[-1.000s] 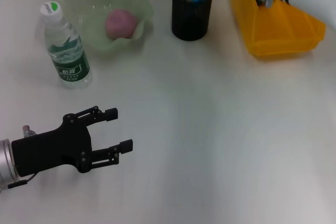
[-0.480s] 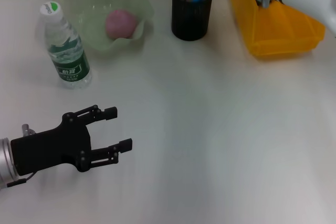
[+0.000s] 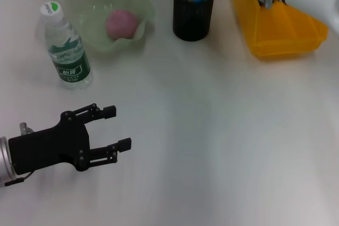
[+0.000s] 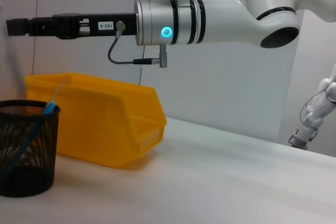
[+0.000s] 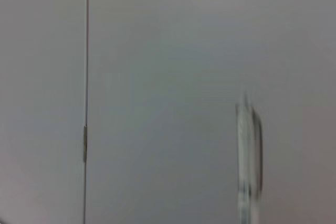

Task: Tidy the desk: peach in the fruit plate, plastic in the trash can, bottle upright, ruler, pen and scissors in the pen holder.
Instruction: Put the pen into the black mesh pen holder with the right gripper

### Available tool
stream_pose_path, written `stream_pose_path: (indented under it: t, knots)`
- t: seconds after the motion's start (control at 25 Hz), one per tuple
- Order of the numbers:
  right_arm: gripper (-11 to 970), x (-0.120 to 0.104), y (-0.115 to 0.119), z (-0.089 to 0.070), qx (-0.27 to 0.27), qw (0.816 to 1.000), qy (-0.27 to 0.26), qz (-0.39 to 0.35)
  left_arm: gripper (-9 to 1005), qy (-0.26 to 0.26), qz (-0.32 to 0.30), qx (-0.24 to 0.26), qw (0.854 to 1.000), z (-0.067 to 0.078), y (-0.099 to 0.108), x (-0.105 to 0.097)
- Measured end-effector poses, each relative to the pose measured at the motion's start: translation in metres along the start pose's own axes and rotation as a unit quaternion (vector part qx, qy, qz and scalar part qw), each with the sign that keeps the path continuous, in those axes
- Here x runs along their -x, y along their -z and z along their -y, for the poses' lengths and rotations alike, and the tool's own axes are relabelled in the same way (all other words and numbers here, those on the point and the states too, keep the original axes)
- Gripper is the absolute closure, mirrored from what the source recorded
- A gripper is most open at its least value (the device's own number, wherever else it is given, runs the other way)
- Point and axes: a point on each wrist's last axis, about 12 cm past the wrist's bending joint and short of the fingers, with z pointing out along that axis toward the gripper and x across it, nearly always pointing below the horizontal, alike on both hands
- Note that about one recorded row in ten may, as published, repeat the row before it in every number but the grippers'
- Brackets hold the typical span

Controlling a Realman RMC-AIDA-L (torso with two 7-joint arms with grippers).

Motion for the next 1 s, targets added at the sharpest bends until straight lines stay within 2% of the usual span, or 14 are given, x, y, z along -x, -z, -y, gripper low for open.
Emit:
stream_pose_path:
  t: [0.16,0.28,0.72,0.84,0.88,0.92,1.0]
  knots:
    - [739,0.0,0.001,-0.001,0.004,1.0,0.0,0.002,183,0.0,0.001,0.001,1.0,0.0,0.0,0.0]
    - [496,-0.001,0.001,-0.002,0.01,1.0,-0.001,0.006,183,-0.001,0.002,0.003,1.0,-0.001,0.001,0.0]
    - [314,-0.001,0.011,-0.002,0.033,0.998,-0.023,0.042,183,-0.002,0.001,0.004,1.0,-0.001,0.001,0.0]
    - [311,-0.003,0.029,0.005,0.048,0.992,-0.064,0.095,183,-0.003,0.003,0.0,1.0,0.0,0.001,0.001]
    - [310,-0.005,0.047,0.008,0.068,0.985,-0.092,0.133,183,-0.004,0.007,-0.006,1.0,0.001,0.001,0.002]
    - [309,-0.005,0.047,0.008,0.068,0.985,-0.092,0.133,183,-0.004,0.007,-0.006,1.0,0.001,0.001,0.002]
    - [307,-0.009,0.068,0.012,0.093,0.975,-0.119,0.165,183,-0.006,0.012,-0.011,1.0,0.002,0.0,0.004]
